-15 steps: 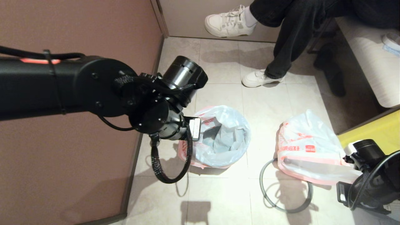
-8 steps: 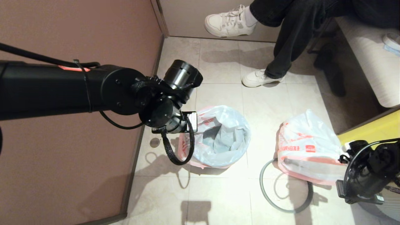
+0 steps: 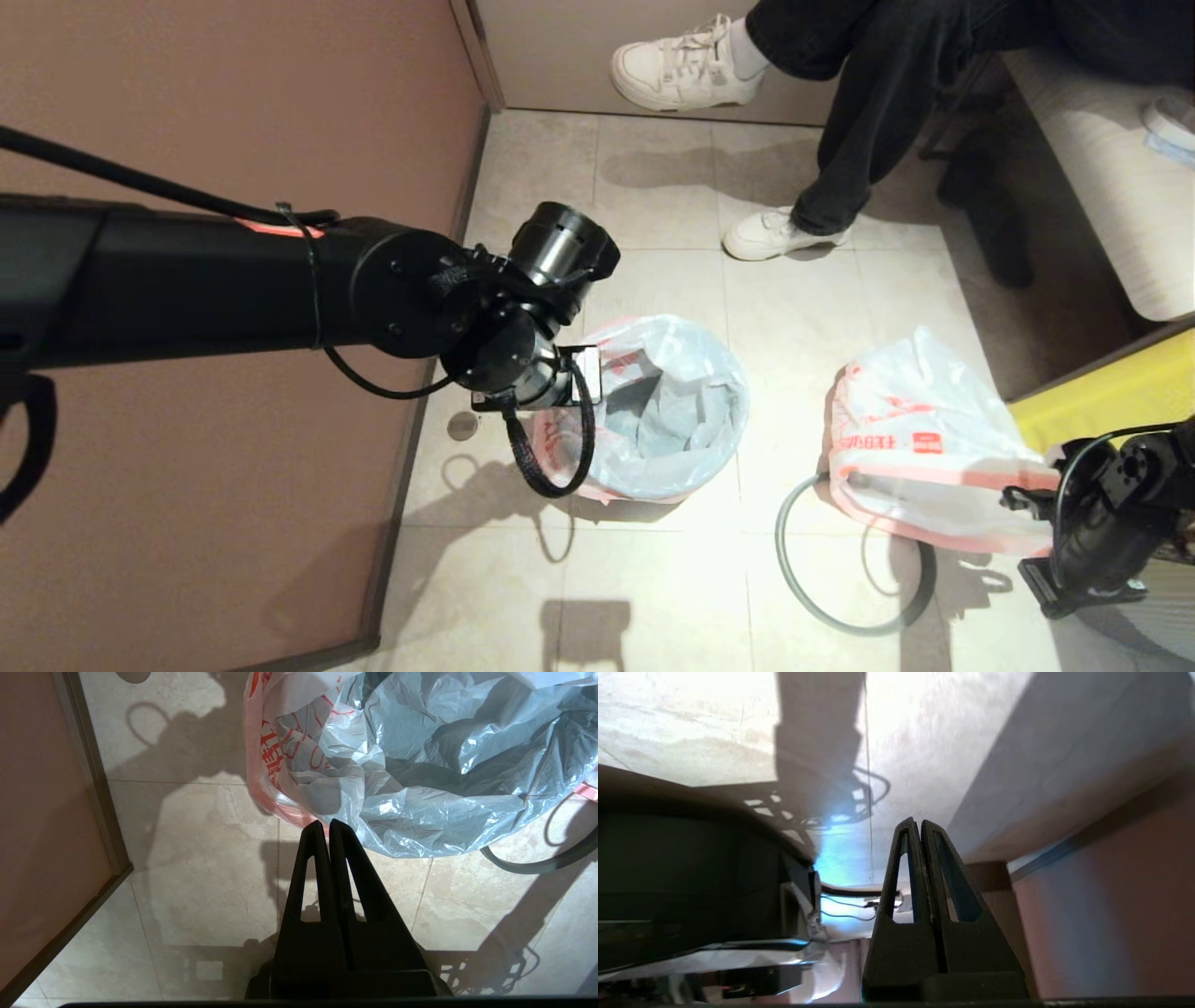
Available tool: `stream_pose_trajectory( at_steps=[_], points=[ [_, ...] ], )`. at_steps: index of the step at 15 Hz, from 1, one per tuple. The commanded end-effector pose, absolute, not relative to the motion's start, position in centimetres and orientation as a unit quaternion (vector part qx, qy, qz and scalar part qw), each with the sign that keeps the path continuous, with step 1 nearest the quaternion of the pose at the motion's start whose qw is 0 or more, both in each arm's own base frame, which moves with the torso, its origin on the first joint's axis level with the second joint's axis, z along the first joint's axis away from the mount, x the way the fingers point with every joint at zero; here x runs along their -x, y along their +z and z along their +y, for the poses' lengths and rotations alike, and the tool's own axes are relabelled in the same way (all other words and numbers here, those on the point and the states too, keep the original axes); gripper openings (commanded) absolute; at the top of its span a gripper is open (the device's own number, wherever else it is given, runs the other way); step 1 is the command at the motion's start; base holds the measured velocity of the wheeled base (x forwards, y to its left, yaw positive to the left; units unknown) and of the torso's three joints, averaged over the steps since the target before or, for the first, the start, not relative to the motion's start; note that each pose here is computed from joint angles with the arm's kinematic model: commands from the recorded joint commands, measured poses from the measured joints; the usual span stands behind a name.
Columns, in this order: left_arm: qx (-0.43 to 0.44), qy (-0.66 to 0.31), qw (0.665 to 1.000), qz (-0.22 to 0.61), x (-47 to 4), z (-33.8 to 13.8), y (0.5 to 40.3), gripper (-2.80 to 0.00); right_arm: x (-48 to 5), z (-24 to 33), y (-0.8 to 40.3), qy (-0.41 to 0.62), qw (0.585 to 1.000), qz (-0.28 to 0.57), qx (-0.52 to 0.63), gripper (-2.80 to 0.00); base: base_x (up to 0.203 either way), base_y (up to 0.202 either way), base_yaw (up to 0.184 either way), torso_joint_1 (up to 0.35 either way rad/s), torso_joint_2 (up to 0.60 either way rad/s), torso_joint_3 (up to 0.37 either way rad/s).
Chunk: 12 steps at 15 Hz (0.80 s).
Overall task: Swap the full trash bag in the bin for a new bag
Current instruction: Place the trash can ring on the trash can
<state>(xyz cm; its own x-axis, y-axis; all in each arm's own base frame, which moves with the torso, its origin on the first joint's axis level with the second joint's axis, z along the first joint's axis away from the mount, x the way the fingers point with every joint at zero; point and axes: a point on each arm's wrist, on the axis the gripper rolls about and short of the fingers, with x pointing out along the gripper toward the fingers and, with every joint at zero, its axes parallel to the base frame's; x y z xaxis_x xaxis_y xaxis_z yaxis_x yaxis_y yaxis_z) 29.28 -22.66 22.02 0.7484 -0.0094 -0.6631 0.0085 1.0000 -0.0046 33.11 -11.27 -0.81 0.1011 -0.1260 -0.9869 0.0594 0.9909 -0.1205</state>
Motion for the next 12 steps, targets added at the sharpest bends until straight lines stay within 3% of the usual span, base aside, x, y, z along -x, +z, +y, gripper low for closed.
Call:
stream_pose_trajectory(
  at_steps=[1, 7, 12],
  points=[
    [-0.005, -0.001, 0.932, 0.361, -29.7, -23.0, 21.3, -2.80, -34.7, -11.8, -3.8, -0.038, 0.731, 0.681, 0.027, -2.80, 0.000, 0.000, 0.000, 0.000, 0.00, 0.000],
    [-0.033, 0.001, 0.921, 0.388, -30.9, -24.9, 17.9, -2.80, -36.8, -13.0, -5.3, 0.086, 0.763, 0.641, 0.009, -2.80, 0.000, 0.000, 0.000, 0.000, 0.00, 0.000],
    [-0.046, 0.004, 0.914, 0.403, -31.2, -25.6, 16.3, -2.80, -39.8, -14.9, -8.1, 0.095, 0.743, 0.662, -0.005, -2.80, 0.000, 0.000, 0.000, 0.000, 0.00, 0.000]
  ],
)
